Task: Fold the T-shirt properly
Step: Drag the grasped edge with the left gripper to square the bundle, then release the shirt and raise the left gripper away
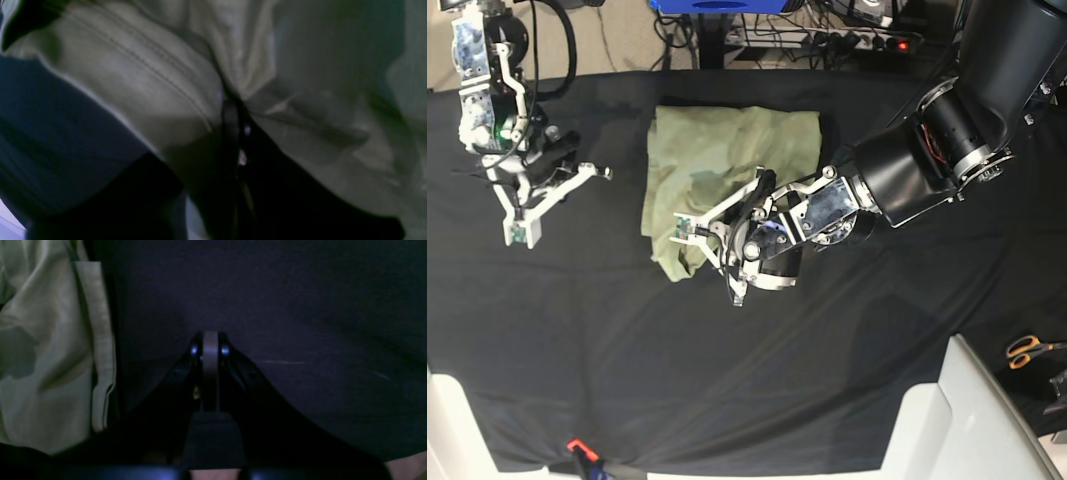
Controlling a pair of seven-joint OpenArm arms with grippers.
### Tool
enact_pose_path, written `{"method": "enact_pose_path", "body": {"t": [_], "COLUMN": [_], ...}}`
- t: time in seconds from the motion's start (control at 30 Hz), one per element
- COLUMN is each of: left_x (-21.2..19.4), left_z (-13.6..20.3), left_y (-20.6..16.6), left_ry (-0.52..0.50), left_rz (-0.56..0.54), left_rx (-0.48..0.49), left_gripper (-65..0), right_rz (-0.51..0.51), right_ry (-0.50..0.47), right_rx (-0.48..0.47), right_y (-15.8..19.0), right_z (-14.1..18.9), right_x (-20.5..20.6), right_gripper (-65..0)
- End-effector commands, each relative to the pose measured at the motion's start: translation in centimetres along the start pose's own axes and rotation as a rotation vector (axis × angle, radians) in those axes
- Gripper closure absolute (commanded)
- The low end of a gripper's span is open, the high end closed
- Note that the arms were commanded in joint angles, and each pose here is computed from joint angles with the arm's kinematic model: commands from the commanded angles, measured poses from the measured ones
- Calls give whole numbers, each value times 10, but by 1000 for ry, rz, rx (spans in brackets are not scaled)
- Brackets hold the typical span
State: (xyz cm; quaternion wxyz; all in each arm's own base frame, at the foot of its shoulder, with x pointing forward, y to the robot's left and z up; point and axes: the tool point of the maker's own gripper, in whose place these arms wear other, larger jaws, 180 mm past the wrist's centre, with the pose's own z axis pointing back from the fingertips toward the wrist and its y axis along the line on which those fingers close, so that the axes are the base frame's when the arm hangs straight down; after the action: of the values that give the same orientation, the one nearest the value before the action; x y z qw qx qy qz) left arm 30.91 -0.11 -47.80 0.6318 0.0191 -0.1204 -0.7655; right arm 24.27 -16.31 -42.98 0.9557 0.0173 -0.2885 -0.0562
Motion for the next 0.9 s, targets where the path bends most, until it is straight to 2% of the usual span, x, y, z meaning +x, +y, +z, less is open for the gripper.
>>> {"method": "enact_pose_path", "body": {"t": [0.0,0.33,0.47,0.53,0.63,0.73,0.87], "left_x": [-8,-10,-18,-23,-18,-18,-9], "left_z": [3,4,6,10,28,50,89], "left_y": [9,10,14,20,46,73,110], "left_ry": [36,40,80,107,80,24,-83], "left_rz": [-7,-4,-4,5,49,119,197], "left_rx": [21,24,31,46,105,179,300], "left_gripper": [0,-7,-230,-323,-441,-522,-558], "right_rz": [8,9,7,7,7,9,10], "right_ry": [-41,-36,-34,-34,-33,-33,-32], "right_rx": [0,0,1,1,1,2,3], "right_y": [-1,-1,0,0,0,0,0], "right_z": [2,2,2,2,2,2,2], "right_x": [13,11,10,10,9,9,9], "right_gripper": [-12,-12,-12,-12,-12,-12,-12]}}
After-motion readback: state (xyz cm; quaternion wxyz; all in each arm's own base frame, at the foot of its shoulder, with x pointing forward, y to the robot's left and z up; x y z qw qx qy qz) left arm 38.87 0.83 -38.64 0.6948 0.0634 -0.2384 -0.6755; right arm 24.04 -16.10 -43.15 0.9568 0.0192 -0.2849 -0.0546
